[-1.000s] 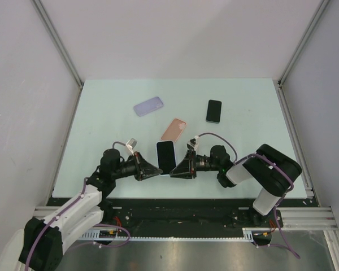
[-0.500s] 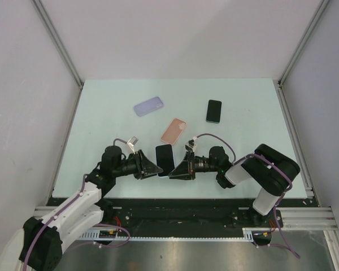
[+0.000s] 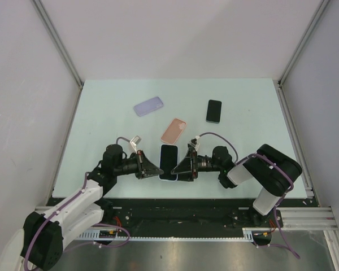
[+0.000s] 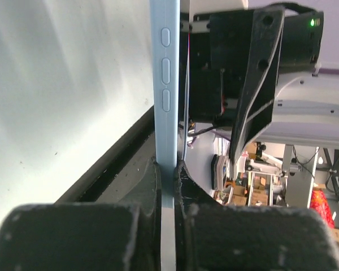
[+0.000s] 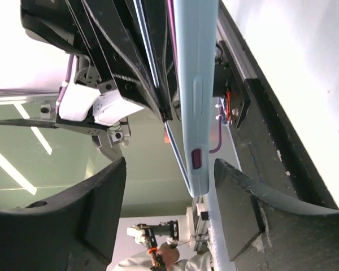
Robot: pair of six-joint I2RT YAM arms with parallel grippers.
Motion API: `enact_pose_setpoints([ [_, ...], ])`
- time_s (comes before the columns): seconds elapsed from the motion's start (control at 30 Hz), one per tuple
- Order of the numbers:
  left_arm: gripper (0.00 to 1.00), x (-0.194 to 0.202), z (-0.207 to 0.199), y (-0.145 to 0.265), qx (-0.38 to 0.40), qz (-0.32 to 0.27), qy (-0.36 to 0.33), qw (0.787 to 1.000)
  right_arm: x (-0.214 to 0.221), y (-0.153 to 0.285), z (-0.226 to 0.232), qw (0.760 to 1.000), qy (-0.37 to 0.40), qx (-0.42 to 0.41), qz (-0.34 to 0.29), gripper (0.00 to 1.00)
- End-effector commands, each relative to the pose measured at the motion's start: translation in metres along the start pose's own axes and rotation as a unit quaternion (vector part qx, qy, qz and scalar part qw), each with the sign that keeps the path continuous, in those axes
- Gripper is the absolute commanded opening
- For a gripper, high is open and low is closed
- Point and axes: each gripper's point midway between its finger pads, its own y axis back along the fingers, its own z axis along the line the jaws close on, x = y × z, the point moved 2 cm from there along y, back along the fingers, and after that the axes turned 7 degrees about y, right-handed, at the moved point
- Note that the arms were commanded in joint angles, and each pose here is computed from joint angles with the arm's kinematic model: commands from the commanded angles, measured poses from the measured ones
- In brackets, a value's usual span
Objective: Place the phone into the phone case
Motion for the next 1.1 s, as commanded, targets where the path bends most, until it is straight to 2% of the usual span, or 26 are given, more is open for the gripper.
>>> enact_pose_setpoints([
  [0.0, 0.0, 0.007, -0.026, 0.006, 0.057, 0.035, -0.06, 0.996, -0.017, 0.015, 0.05, 0.985, 0.135, -0.104, -0.037, 0.68],
  [0.13, 0.0, 0.009, -0.023, 0.005, 0.053, 0.045, -0.055, 0.996, -0.031, 0.019, 0.045, 0.983, 0.145, -0.098, -0.052, 0.66],
  [0.33, 0.0, 0.01, -0.016, 0.001, 0.037, 0.063, -0.041, 0.996, -0.044, 0.018, 0.047, 0.981, 0.154, -0.1, -0.057, 0.45],
  [0.47, 0.0, 0.007, -0.009, -0.001, 0.002, 0.068, -0.036, 0.997, -0.048, 0.019, 0.05, 0.98, 0.156, -0.102, -0.065, 0.0],
  [0.6, 0.0, 0.005, -0.005, 0.001, -0.034, 0.064, -0.044, 0.996, -0.055, 0.024, 0.057, 0.976, 0.171, -0.106, -0.079, 0.0],
  [0.63, 0.03, 0.003, -0.009, 0.002, -0.034, 0.062, -0.047, 0.996, -0.058, 0.026, 0.056, 0.977, 0.169, -0.104, -0.083, 0.0],
  [0.67, 0.09, 0.002, -0.013, 0.003, -0.033, 0.06, -0.051, 0.996, -0.06, 0.027, 0.055, 0.978, 0.164, -0.101, -0.085, 0.0],
  [0.7, 0.23, 0.0, -0.014, 0.004, -0.037, 0.057, -0.065, 0.996, -0.062, 0.03, 0.052, 0.979, 0.161, -0.098, -0.083, 0.0],
  [0.73, 0.47, -0.003, -0.018, 0.008, -0.054, 0.051, -0.068, 0.995, -0.067, 0.034, 0.05, 0.979, 0.158, -0.094, -0.089, 0.0],
  [0.8, 0.71, -0.018, -0.016, 0.011, -0.095, 0.016, -0.099, 0.99, -0.07, 0.04, 0.043, 0.982, 0.146, -0.083, -0.089, 0.0],
  [0.93, 0.85, -0.039, -0.03, 0.026, -0.148, -0.029, -0.137, 0.979, -0.073, 0.049, 0.03, 0.985, 0.134, -0.057, -0.091, 0.0],
  [1.03, 0.91, -0.055, -0.039, 0.037, -0.182, -0.064, -0.175, 0.965, -0.074, 0.048, 0.013, 0.989, 0.119, -0.009, -0.09, 0.0],
  [1.07, 0.92, -0.06, -0.041, 0.04, -0.192, -0.071, -0.194, 0.959, -0.072, 0.049, -0.006, 0.989, 0.116, 0.033, -0.083, 0.0],
])
